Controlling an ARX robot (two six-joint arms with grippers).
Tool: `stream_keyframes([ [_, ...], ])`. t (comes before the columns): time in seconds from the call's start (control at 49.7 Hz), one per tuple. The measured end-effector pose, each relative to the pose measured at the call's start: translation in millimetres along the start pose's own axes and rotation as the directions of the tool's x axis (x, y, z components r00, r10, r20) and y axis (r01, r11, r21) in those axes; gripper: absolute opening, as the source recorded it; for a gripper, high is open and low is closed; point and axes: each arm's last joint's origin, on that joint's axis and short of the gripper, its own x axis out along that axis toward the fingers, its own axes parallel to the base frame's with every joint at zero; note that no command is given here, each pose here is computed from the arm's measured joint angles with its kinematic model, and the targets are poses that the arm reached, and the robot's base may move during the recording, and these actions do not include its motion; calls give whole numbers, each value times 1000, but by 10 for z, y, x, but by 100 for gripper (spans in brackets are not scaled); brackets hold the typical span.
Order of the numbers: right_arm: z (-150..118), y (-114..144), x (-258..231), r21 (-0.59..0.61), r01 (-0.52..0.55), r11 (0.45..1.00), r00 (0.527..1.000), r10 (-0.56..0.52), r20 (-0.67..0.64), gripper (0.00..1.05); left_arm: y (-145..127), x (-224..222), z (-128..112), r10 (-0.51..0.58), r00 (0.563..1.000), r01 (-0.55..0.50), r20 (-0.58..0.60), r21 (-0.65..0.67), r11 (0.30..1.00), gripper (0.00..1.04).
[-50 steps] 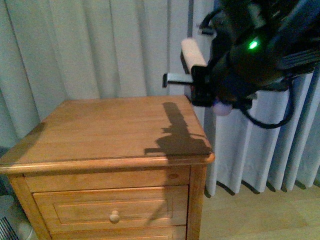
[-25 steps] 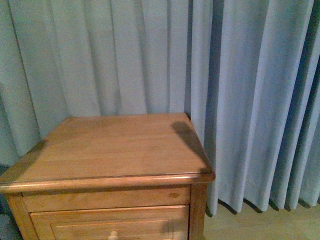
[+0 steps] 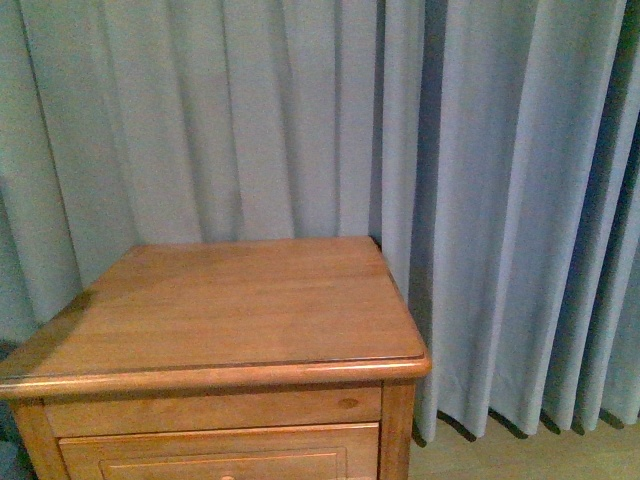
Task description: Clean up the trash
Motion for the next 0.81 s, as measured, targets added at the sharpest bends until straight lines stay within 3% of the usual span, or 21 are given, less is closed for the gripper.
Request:
stream_keyframes([
  [0.805, -54, 9, -4, -30, 26, 999, 1000, -26, -8, 19, 3, -4, -12, 9, 1000, -9, -3, -2, 1000, 27],
])
